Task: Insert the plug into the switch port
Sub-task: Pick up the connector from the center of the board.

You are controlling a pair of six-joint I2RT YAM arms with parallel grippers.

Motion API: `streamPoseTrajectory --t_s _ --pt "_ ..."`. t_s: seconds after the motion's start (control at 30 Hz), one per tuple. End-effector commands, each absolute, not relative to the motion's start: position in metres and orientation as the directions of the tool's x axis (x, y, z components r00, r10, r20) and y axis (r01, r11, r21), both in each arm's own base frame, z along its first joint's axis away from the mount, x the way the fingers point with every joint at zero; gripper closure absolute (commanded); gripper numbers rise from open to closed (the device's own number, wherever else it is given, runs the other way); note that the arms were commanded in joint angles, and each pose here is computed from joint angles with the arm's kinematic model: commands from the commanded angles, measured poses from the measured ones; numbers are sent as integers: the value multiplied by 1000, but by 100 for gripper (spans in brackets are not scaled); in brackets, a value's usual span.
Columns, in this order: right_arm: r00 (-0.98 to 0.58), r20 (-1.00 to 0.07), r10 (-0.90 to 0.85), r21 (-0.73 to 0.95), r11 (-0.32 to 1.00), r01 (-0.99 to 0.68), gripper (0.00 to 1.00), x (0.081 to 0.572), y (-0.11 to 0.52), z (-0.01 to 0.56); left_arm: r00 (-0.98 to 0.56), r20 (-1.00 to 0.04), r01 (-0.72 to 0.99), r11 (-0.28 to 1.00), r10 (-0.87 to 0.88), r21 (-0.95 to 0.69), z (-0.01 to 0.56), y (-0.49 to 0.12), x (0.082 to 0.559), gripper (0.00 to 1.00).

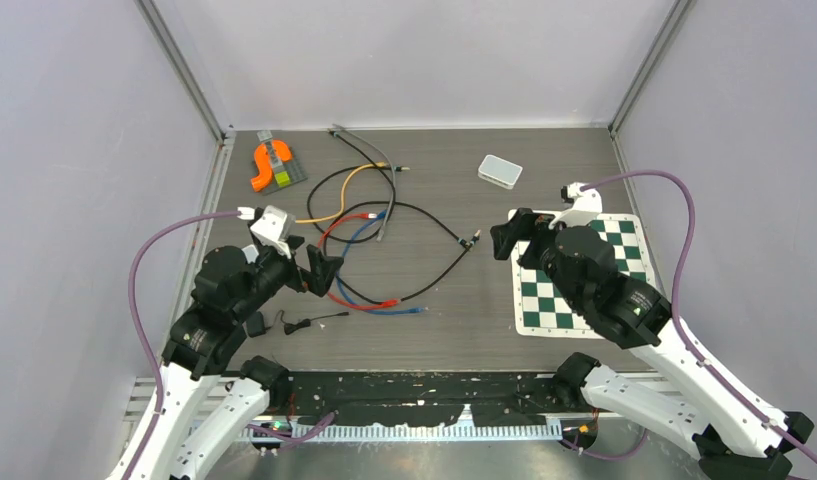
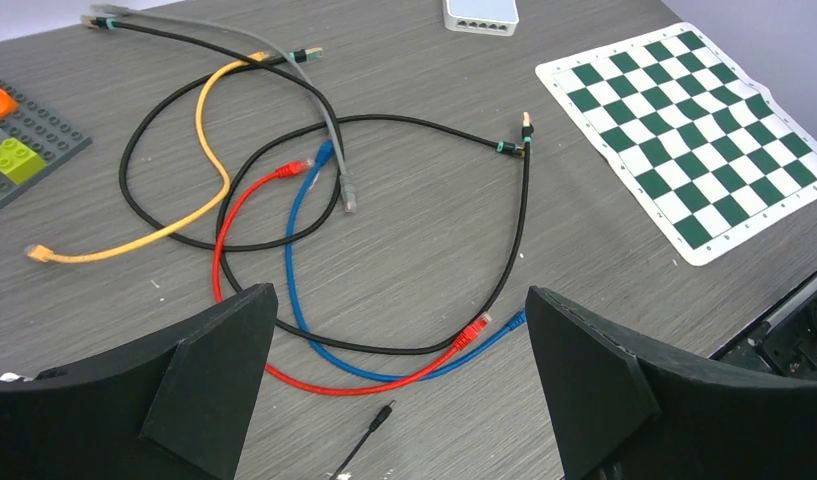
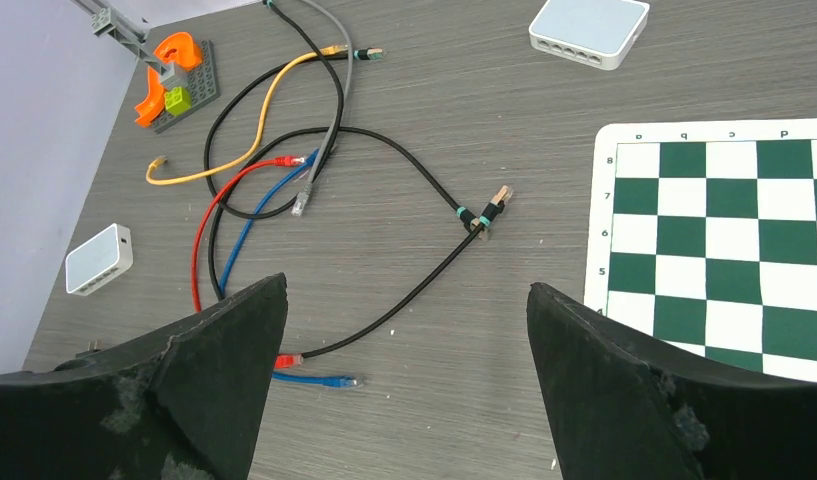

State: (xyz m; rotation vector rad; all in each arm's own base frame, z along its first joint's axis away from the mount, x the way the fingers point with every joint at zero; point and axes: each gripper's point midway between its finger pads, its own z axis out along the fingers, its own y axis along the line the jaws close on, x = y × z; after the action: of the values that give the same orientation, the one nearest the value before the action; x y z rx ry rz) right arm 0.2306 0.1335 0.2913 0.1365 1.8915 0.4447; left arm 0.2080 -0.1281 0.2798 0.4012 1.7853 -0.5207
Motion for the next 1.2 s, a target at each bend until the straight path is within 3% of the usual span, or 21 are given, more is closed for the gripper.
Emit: streamPoseTrajectory --t_s 0.0,0.17,0.47,0.63,0.73,0.8,1.03,1.17 --pt "-339 -871 355 413 904 -114 4 234 137 303 -218 -976 502 857 -5 -117 291 -125 215 0" --pt "-328 -872 364 421 899 -119 4 231 134 306 -258 -966 393 914 4 -101 285 -107 225 0" --pt "-326 -868 376 440 885 -151 4 230 140 308 -513 -855 -88 995 -77 -36 242 -46 255 3" --pt "-334 -857 392 465 867 -178 3 227 145 307 -495 -766 -469 868 -409 -161 218 -18 253 2" --pt "-369 -858 357 457 858 -234 1 223 157 297 -482 -628 -641 735 -611 -224 187 -15 238 6" --pt "-387 -858 337 451 856 -255 1 222 162 291 -478 -543 -740 650 -690 -175 164 -10 224 8" --pt "-433 -852 294 432 863 -263 0 223 170 281 -478 -394 -840 540 -785 -56 97 -14 207 11" --pt "-443 -849 287 431 861 -269 0 222 172 277 -460 -369 -855 515 -808 -63 73 -19 213 14"
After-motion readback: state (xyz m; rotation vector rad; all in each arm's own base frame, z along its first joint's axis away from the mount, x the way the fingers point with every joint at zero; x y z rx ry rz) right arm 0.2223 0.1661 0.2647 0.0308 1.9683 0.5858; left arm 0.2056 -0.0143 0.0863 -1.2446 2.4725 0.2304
